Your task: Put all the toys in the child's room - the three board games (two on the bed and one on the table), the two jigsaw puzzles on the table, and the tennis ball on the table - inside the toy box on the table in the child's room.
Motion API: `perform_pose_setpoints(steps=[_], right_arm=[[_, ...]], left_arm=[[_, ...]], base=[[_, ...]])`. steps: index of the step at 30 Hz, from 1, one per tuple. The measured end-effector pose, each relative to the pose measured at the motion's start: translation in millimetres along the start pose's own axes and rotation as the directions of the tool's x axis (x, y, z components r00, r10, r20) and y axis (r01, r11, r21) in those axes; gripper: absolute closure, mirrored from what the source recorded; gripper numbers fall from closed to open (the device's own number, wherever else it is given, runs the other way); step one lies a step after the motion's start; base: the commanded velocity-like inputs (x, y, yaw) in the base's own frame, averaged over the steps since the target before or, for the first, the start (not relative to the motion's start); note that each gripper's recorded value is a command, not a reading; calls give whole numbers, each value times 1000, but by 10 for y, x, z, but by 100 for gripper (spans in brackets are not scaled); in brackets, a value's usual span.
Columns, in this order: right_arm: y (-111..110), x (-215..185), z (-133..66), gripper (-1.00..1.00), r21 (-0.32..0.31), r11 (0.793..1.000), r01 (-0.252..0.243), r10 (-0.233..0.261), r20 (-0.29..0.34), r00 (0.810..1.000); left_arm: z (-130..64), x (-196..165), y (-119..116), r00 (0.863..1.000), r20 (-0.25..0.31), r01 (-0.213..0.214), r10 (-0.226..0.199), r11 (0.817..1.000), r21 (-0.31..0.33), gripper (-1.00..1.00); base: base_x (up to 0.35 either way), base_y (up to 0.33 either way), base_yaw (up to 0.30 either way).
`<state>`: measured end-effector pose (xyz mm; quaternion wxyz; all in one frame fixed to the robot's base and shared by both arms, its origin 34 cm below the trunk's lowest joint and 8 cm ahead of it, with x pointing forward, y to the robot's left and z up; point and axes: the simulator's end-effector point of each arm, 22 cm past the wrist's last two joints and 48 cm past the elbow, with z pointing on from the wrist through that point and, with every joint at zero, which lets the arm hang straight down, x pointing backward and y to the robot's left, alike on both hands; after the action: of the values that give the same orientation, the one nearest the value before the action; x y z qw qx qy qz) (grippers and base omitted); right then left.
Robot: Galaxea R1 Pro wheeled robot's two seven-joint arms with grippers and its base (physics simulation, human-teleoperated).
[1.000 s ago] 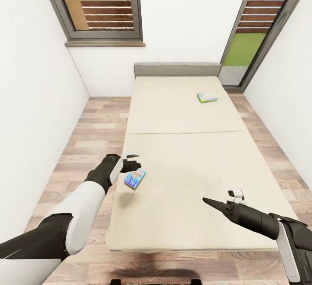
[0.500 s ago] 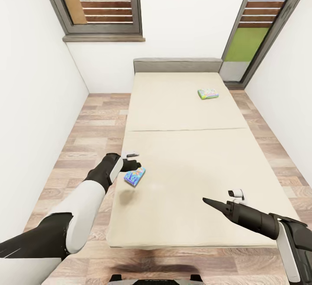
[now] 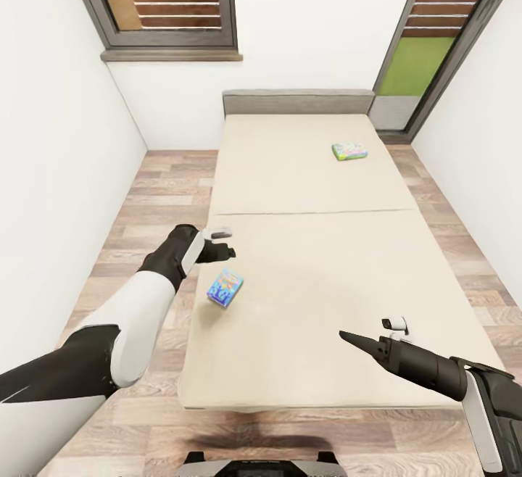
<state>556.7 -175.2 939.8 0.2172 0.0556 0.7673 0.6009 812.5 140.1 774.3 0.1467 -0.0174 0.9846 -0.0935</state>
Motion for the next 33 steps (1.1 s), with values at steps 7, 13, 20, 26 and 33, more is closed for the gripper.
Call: perform_pose_setpoints(steps=[7,13,20,26,33], right_arm=[[-49,21,6,-100,5,1000,-10,10,-4,1000],[-88,39,12,-100,8,1000,-19,19,-6,1000],[-136,60,18,-100,12,999,-30,30,-9,1000],[-176,79,24,-100,15,999,-39,39,-11,999],[-218,79,34,-100,18,999,-45,45,-11,999]], left_arm=[[-10,-108,-9,1000,3,-3,3,1000,1,-100],[8,-159,-9,1000,5,-3,3,1000,1,-100],[68,-132,5,1000,-3,-2,2,1000,0,-100],[127,-94,14,1000,-12,-1,1,1000,-1,-100],[197,-42,20,1000,-23,-2,2,1000,-2,-100]], base=[[0,0,0],[0,0,0],[0,0,0],[0,0,0],[0,0,0]])
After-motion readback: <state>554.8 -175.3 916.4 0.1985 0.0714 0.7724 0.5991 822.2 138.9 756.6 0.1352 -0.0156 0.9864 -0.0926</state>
